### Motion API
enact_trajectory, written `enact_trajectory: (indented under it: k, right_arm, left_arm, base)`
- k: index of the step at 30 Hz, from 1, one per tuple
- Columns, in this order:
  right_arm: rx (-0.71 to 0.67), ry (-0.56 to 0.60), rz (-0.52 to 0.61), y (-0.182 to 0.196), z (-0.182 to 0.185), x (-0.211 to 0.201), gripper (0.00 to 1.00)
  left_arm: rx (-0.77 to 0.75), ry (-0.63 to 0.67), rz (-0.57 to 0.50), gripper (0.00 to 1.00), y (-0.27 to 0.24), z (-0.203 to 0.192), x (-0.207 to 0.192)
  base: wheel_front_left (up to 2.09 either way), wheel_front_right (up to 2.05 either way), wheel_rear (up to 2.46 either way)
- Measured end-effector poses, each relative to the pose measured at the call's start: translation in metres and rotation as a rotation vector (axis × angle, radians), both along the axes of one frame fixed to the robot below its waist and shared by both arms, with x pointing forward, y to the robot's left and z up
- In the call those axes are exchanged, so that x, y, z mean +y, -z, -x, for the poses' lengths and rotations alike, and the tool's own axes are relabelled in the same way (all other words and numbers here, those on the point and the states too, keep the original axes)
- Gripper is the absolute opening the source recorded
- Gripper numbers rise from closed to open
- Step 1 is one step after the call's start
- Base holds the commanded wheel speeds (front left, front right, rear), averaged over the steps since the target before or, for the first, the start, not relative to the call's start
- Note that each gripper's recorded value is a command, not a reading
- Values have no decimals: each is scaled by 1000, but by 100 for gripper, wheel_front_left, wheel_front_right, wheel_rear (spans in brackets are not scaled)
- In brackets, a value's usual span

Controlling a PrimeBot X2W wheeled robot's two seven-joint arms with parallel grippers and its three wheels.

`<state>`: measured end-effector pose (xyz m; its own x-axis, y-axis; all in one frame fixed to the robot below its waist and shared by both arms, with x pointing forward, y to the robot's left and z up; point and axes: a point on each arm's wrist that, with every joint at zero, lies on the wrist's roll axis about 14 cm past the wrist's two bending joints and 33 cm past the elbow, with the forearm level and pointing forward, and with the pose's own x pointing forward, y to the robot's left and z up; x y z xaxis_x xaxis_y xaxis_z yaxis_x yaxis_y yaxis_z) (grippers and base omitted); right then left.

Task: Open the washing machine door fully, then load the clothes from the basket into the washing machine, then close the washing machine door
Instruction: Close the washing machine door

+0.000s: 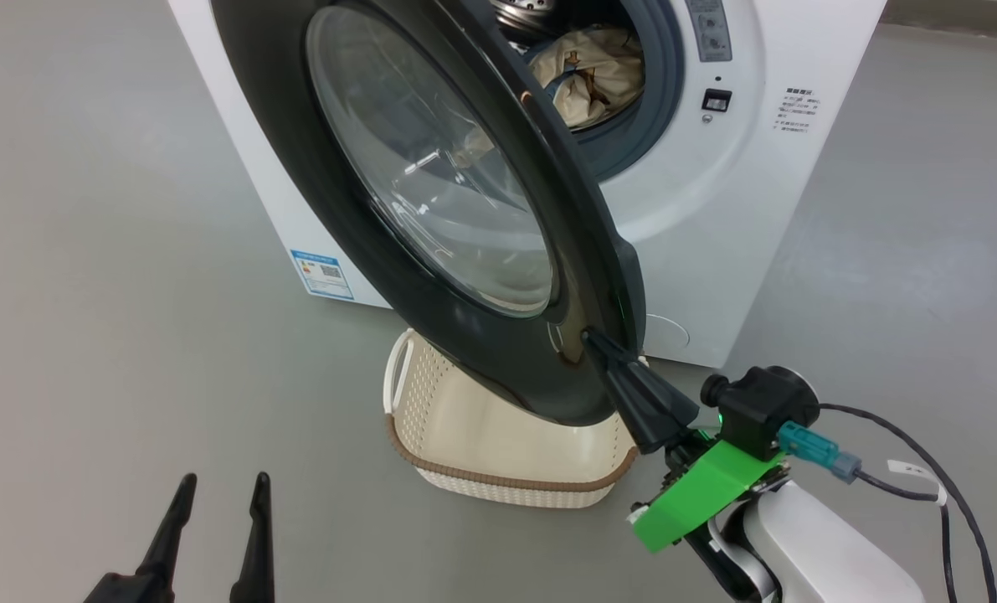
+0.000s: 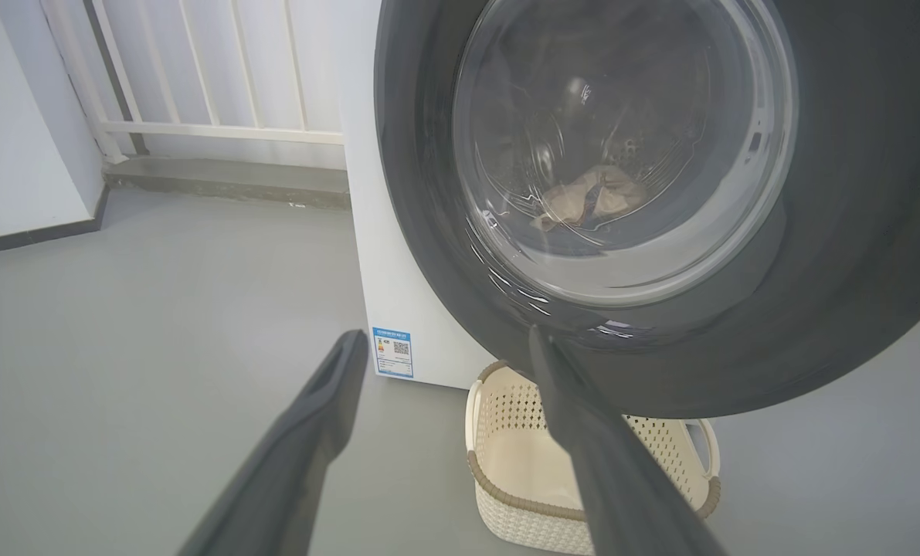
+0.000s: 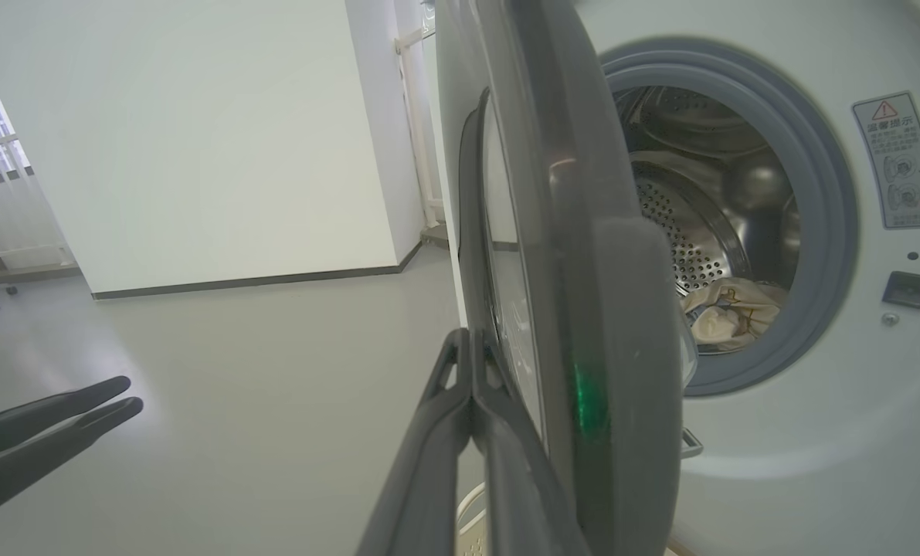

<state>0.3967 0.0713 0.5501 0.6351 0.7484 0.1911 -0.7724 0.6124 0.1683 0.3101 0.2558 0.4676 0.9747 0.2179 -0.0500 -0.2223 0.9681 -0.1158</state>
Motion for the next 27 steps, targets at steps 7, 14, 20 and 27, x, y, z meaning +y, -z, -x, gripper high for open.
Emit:
enact_trajectory:
  k: [7, 14, 20, 27]
  right_arm:
    - [15, 25, 8, 6, -11, -5, 0]
    - [14, 57, 0, 4, -26, -12, 0]
    - [11, 95, -12, 3, -42, -22, 0]
    - [-7, 171, -16, 0, -78, -46, 0]
  left_arm:
    - [-8, -6, 1, 100, -3, -4, 1]
    - [-9, -5, -3, 100, -4, -6, -1]
    - [-11, 0, -5, 100, -5, -11, -4]
    - [-44, 31, -2, 100, -15, -34, -15]
  base:
    - [0, 0, 0]
    - [0, 0, 0]
    - [0, 0, 0]
    - [0, 0, 0]
